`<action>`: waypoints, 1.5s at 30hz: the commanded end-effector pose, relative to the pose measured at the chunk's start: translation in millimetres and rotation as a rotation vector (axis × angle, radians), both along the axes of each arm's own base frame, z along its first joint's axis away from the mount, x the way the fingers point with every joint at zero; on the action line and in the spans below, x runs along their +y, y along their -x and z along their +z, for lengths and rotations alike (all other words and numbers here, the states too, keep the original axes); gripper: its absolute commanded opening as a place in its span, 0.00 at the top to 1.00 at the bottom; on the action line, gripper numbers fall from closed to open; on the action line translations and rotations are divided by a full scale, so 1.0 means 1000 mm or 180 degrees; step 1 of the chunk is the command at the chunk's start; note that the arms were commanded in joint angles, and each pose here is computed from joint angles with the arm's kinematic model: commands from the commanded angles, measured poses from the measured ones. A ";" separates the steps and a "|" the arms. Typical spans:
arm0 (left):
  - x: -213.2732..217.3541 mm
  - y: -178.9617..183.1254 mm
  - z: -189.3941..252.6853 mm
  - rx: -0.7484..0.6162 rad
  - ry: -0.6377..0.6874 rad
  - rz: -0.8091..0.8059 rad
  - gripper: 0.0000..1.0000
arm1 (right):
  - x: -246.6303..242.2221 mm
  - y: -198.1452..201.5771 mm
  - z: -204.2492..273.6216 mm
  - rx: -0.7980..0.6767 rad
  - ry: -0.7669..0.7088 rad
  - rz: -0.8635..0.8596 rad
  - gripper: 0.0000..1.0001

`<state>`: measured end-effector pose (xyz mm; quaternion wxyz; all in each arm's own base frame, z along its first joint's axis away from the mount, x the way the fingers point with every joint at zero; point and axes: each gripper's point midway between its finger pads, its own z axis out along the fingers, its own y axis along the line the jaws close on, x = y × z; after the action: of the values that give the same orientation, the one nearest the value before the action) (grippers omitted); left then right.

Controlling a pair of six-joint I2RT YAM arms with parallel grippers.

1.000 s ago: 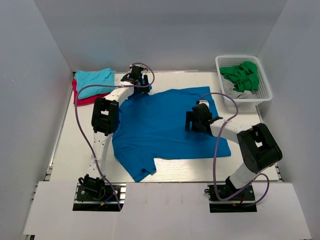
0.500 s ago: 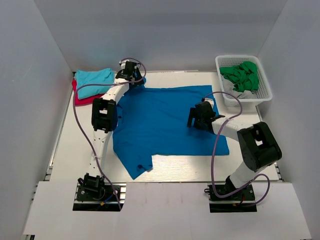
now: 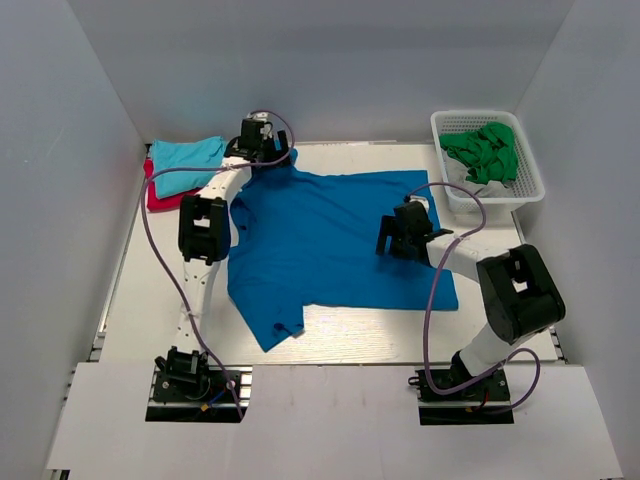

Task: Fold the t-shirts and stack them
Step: Flatten out the tshirt

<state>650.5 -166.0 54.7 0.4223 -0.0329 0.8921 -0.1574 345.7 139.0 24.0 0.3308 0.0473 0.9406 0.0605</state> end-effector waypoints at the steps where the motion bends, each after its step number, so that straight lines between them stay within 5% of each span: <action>1: -0.004 0.008 0.121 -0.0628 -0.0159 -0.0210 0.00 | -0.006 0.004 0.022 -0.0054 0.0091 0.0094 0.10; 3: 0.004 0.031 0.166 -0.0673 -0.0181 -0.0158 0.00 | -0.009 0.007 0.027 -0.0087 0.0093 0.0109 0.10; 6: 0.029 0.086 0.137 -0.0102 -0.0261 0.0171 0.00 | -0.011 0.018 0.038 -0.0187 0.0021 0.0117 0.10; 8: 0.049 0.130 0.167 -0.0137 -0.0245 0.0448 0.00 | -0.014 0.028 0.037 -0.0185 -0.0013 0.0131 0.10; 9: 0.061 0.165 0.120 0.0225 -0.0313 0.0591 0.00 | -0.014 0.036 0.036 -0.0175 -0.0068 0.0160 0.10; 11: 0.069 0.199 0.145 -0.0063 -0.0005 0.0838 0.00 | -0.011 0.049 0.036 -0.0151 -0.0192 0.0243 0.10; 12: 0.074 0.234 0.096 0.0221 -0.0024 0.0845 0.00 | -0.013 0.058 0.028 -0.0066 -0.0195 0.0231 0.10; 17: 0.070 0.287 0.062 0.0118 0.0328 0.0770 0.00 | -0.012 0.083 0.022 0.0001 -0.0355 0.0297 0.10; 25: 0.067 0.260 0.077 -0.0172 0.0323 0.0732 0.00 | -0.018 0.102 0.017 -0.0098 -0.0444 0.0298 0.10; 45: 0.074 0.219 -0.042 0.0804 -0.0235 0.0986 0.00 | -0.035 0.106 -0.015 0.0230 -0.0170 0.0041 0.10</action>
<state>445.4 -107.3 34.7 0.3661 -0.1581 0.9110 -0.1050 247.9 117.7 24.4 0.3224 0.0268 0.9387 0.1191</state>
